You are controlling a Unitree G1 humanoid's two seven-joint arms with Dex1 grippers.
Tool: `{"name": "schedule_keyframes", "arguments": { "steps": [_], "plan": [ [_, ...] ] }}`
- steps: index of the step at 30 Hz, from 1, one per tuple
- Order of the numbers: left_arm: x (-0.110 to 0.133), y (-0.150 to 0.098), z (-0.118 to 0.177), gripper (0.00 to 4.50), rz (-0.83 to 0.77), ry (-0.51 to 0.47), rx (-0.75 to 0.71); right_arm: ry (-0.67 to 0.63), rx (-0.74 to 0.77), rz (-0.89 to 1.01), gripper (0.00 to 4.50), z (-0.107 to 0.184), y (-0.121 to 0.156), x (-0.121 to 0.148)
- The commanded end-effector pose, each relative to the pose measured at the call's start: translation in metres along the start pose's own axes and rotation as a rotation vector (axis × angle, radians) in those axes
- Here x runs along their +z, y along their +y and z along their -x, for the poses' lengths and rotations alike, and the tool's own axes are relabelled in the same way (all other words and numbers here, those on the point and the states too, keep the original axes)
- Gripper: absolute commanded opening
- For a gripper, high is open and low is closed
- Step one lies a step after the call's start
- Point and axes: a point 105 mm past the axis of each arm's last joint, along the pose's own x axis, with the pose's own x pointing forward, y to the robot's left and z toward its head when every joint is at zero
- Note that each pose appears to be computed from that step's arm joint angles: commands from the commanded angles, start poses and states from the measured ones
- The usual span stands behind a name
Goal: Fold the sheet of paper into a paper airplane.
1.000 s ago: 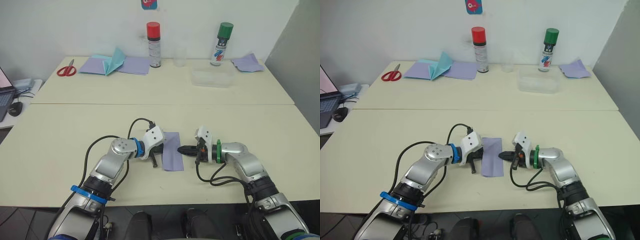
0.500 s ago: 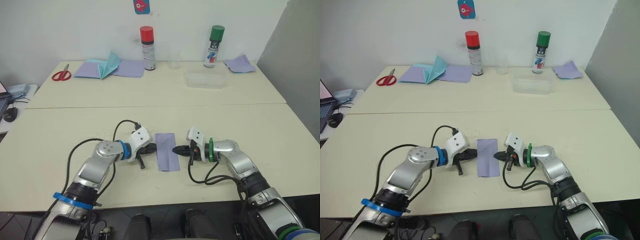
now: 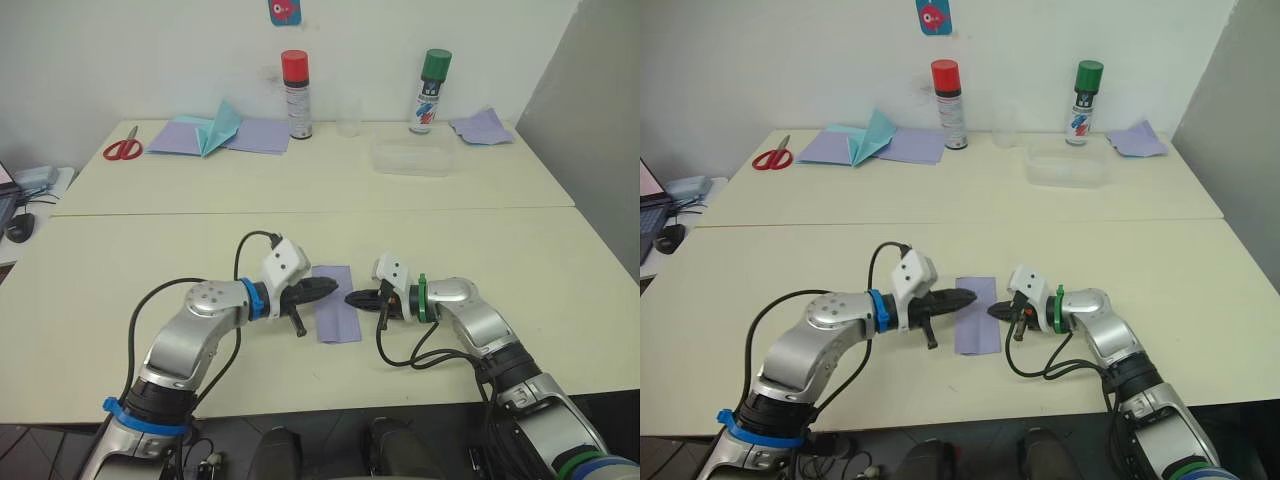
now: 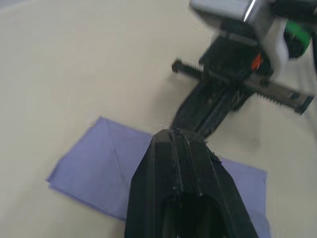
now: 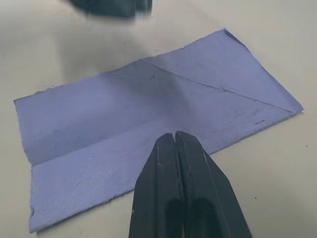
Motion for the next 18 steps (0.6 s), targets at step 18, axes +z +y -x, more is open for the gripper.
{"name": "schedule_keyframes", "arguments": {
  "steps": [18],
  "plan": [
    [-0.060, -0.024, -0.015, 0.00, -0.043, 0.135, -0.075, 0.208, 0.137, -0.022, 0.05, 0.022, 0.021, -0.024]
  ]
}}
